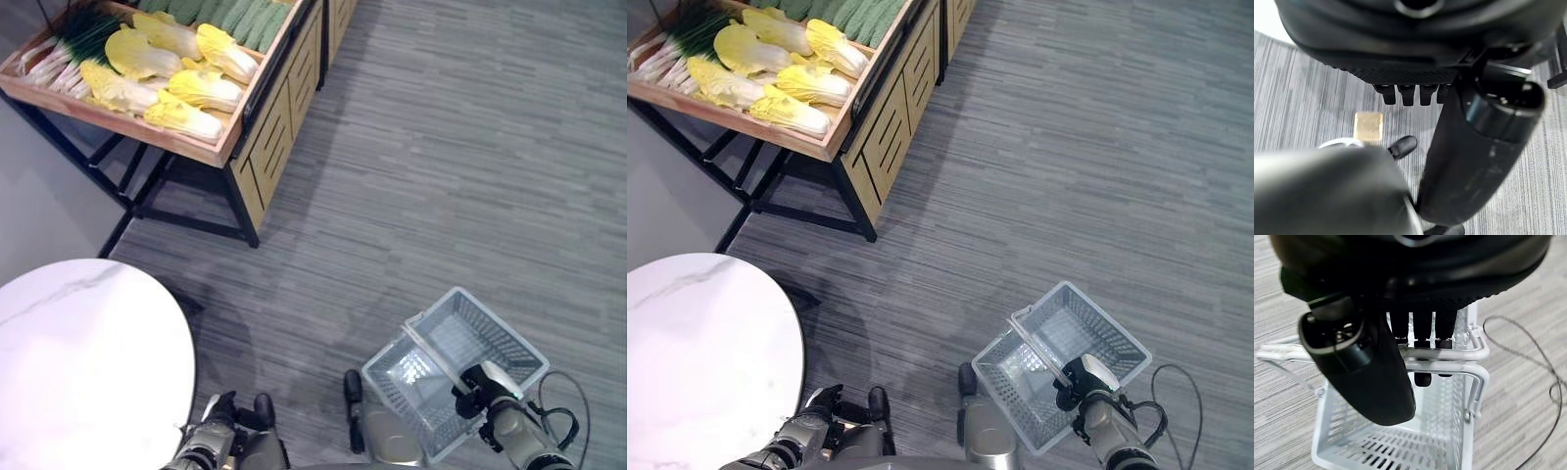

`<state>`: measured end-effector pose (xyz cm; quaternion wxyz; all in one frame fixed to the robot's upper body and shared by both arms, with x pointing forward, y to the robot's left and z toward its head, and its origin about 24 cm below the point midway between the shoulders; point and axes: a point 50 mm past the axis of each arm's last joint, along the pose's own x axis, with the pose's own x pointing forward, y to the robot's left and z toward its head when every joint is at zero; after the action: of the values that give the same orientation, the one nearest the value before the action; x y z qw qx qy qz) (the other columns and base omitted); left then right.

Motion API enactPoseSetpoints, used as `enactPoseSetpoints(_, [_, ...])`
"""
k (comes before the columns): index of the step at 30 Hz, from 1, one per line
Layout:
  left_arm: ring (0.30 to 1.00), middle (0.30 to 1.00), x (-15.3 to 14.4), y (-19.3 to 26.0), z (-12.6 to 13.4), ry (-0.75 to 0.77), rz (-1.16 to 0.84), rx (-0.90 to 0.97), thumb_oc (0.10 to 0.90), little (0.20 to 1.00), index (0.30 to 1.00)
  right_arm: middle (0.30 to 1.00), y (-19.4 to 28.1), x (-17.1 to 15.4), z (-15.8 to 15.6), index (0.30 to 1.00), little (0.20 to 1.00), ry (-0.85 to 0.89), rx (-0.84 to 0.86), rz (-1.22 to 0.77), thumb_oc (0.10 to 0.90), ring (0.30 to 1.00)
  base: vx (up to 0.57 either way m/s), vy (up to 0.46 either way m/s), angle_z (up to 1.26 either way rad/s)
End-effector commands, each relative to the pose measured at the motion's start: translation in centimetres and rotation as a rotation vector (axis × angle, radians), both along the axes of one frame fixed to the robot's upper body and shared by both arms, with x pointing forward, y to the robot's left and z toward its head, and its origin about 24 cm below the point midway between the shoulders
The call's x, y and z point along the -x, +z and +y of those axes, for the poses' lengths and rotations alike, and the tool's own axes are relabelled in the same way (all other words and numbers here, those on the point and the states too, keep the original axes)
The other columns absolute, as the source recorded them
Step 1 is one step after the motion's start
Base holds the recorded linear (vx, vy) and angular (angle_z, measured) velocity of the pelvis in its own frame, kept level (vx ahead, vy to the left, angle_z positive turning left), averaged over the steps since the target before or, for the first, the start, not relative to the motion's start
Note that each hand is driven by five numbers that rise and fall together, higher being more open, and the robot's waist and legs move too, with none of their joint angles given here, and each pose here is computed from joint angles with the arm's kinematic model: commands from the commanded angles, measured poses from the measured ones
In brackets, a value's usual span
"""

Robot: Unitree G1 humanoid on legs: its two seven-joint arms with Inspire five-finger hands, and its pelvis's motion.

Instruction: Get the vegetables into the basket

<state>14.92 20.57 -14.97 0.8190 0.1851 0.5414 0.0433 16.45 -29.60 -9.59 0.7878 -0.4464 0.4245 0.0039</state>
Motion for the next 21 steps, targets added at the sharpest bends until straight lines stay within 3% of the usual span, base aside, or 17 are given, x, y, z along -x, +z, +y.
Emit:
enactPoseSetpoints(1, [1.000,1.000,1.2,0.1,2.8,-0.017,0.048,-0.110,0.900,1.000,1.000,0.300,2.8,-4.1,-0.1,0.300,0.300,0.024,0.021,-0.174,0.400,0.300,0.03,0.146,-0.29])
enactPoseSetpoints(10, [1.000,1.000,-0.4,1.0,3.9,-0.086,0.011,-0.157,0.900,1.000,1.000,0.300,3.2,-5.8,1.0,0.300,0.300,0.026,-0.002,-0.218,0.400,0.300,0.02,0.165,-0.43])
enactPoseSetpoints(21, [1.000,1.000,0.2,1.1,4.9,-0.103,0.061,-0.179,0.900,1.000,1.000,0.300,3.1,-7.5,4.5,0.300,0.300,0.145,-0.040,-0.226,0.400,0.300,-0.09,0.078,-0.71])
